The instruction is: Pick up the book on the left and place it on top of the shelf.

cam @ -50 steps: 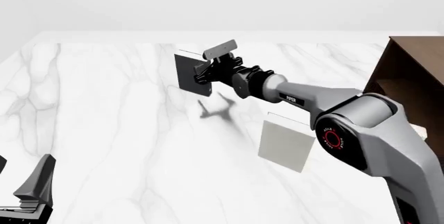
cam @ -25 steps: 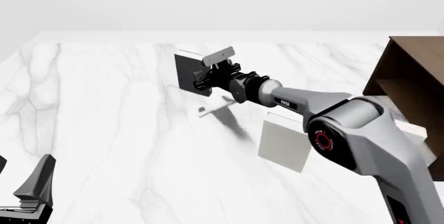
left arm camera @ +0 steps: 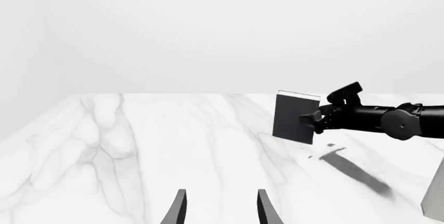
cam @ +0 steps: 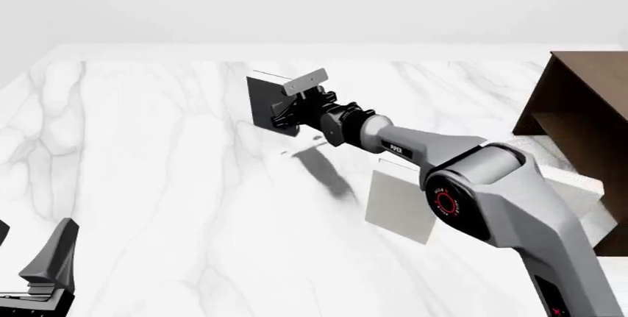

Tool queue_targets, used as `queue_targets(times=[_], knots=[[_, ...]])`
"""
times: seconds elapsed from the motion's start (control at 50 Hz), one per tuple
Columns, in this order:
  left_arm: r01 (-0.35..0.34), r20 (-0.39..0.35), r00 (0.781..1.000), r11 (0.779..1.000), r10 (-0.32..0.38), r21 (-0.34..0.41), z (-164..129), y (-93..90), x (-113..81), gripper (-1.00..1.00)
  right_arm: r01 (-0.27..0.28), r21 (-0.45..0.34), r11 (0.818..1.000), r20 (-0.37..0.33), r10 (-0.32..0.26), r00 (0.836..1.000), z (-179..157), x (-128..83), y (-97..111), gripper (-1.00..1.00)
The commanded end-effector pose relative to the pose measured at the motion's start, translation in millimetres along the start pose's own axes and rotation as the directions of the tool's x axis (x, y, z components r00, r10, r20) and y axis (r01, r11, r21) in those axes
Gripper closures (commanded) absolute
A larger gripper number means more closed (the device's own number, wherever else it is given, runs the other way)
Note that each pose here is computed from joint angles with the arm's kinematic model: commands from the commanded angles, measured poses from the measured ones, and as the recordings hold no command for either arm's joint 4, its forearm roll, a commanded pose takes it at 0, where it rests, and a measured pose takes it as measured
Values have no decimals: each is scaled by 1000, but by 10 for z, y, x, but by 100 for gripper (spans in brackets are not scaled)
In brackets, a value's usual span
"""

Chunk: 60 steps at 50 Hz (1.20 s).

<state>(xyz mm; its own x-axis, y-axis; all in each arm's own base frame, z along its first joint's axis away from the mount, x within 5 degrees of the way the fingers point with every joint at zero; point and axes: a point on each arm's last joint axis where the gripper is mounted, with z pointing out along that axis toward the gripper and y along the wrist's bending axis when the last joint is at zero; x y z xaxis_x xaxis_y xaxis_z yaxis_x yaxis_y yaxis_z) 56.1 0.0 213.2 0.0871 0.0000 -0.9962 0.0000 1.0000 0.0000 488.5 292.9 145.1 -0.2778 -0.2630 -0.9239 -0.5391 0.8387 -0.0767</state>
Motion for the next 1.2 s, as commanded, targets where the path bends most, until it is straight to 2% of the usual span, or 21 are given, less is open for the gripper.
queue_targets(times=[0.02,0.3,0.32,0.56,0.74,0.92,1.2], knots=[[0,0,1000,1000,0,0,0,0,0,-100,-1,-1,1000,-3,1,1000,51,-22,3,-100],[0,0,1000,1000,0,0,0,0,0,-100,-1,-1,1000,1,1,1000,11,-11,8,-100],[0,0,1000,1000,0,0,0,0,0,-100,2,1,1000,7,-2,1000,-7,-11,-4,100],[0,0,1000,1000,0,0,0,0,0,-100,3,0,1000,19,-3,1000,-91,-17,9,100],[0,0,1000,1000,0,0,0,0,0,-100,-1,-2,1000,43,1,999,-245,-107,23,100],[0,0,1000,1000,0,0,0,0,0,-100,5,3,1000,104,-5,995,-658,-404,-1,100],[0,0,1000,1000,0,0,0,0,0,-100,17,16,1000,163,-19,986,-1320,-646,-52,100]])
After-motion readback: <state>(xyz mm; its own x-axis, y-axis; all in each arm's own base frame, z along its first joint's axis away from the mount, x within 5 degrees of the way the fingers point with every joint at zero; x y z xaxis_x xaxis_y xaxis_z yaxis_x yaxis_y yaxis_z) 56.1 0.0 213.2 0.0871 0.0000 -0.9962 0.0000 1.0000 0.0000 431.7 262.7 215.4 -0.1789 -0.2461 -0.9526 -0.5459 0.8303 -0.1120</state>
